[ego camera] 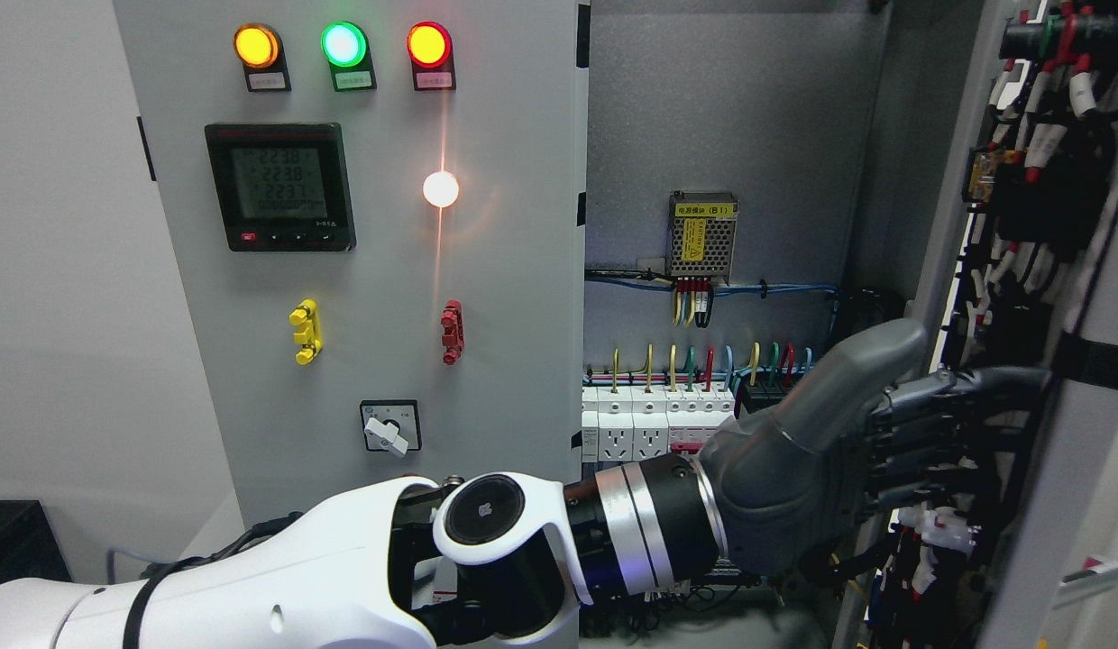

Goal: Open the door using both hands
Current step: 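Push the door edge outward with the left hand, swinging it open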

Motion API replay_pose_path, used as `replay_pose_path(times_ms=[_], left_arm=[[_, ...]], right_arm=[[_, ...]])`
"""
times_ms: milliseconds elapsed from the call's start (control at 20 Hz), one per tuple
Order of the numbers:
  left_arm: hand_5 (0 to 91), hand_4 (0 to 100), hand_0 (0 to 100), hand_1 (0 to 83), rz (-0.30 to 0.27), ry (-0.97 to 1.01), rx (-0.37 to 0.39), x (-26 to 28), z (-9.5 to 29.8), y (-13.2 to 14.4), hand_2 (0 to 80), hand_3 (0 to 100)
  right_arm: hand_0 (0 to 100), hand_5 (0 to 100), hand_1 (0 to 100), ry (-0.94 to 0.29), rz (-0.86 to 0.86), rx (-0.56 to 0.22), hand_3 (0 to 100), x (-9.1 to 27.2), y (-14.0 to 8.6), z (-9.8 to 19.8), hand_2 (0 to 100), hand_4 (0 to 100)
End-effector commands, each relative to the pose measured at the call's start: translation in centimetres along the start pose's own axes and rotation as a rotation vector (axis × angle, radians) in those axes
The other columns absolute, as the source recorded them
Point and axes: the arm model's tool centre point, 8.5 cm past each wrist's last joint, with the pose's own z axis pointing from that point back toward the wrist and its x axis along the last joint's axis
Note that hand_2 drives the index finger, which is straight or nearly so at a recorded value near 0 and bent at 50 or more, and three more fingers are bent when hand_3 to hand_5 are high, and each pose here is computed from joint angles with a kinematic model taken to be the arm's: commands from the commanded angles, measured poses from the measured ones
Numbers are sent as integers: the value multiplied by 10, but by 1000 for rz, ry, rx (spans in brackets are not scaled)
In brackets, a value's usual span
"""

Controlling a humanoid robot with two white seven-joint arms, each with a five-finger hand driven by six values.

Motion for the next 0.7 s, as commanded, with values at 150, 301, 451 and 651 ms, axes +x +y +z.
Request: replay_pose_path(times_ms=[150, 301, 451, 651], left_arm=[[0, 0, 0, 0, 64, -1, -49, -23, -57, -18, 0, 0], [0, 0, 0, 0, 64, -8, -49, -21, -69, -19, 0, 0], [0, 0, 0, 0, 67, -9, -54, -23, -81, -22, 0, 0], [0, 0, 0, 0, 60, -11, -61, -26, -94, -28, 0, 0]], right_arm=[[0, 0, 0, 0, 2, 2, 0, 0, 1, 0, 0, 0], [0, 0, 0, 0, 2, 2, 0, 0, 1, 0, 0, 0], [0, 0, 0, 0, 2, 2, 0, 0, 1, 0, 0, 0], [0, 0, 0, 0, 2, 2, 0, 0, 1, 0, 0, 0]])
